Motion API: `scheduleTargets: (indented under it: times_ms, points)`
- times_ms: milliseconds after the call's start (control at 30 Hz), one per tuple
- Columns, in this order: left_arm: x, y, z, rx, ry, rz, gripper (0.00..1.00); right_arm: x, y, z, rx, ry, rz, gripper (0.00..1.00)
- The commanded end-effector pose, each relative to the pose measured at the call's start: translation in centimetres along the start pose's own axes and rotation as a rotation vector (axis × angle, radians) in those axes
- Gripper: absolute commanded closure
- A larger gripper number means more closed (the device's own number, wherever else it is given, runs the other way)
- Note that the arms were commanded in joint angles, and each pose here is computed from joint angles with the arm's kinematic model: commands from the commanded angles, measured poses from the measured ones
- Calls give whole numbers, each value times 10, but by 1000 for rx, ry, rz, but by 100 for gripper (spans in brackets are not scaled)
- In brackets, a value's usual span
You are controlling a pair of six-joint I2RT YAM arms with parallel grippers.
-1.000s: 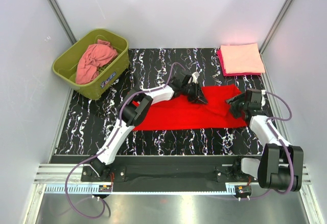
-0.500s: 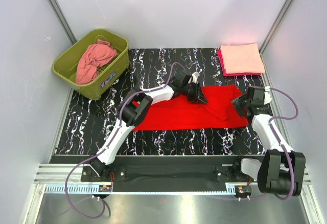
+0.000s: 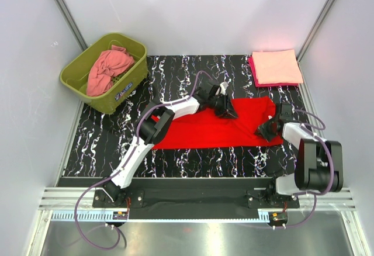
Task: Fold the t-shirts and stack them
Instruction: Fold the tshirt
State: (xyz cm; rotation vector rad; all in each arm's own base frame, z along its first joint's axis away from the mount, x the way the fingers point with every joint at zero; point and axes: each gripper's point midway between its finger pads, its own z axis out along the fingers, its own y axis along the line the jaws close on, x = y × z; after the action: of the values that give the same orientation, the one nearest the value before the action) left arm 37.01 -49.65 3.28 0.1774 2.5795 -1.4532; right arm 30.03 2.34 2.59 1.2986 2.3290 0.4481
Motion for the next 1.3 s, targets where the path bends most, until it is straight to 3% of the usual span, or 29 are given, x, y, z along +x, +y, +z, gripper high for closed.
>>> scheduleTargets:
  times_ms: [0, 133, 267, 333, 400, 500, 600, 667, 700, 800, 1067, 1267]
  points:
    - [-11, 9, -10, -97, -43, -3, 66, -3, -18, 10, 86, -11, -19, 87]
    - [-16, 9, -15, -111, -55, -12, 64, -20, -6, 1, 75, -68, -75, 85]
    - [-24, -23, -32, -39, -53, 25, 60, -35, 34, -30, -28, -98, -125, 80]
    - [-30, -50, -53, -8, -69, 70, 55, -37, 47, -40, -54, -86, -114, 77]
    - [-44, -73, -85, 2, -117, 134, 53, -34, 55, -40, -74, -62, -93, 68]
    - [-50, -66, -126, -78, -169, 177, 51, -27, 64, -37, -78, -18, -72, 59]
    - [-40, -27, -155, -209, -193, 155, 51, -29, 71, -36, -69, -15, -77, 54]
    - [-13, 24, -166, -313, -159, 85, 51, -36, 78, -39, -70, -27, -101, 51]
    - [-14, 19, -169, -307, -166, 94, 51, -35, 75, -37, -58, -18, -100, 51]
    - [17, 65, -178, -430, -138, 41, 51, -38, 74, -32, -19, -4, -123, 50]
    - [52, 115, -216, -665, -195, -26, 50, -22, 45, 10, 58, 52, -109, 51]
    - [84, 144, -247, -801, -253, -108, 48, -12, 50, 42, 74, 69, -216, 50]
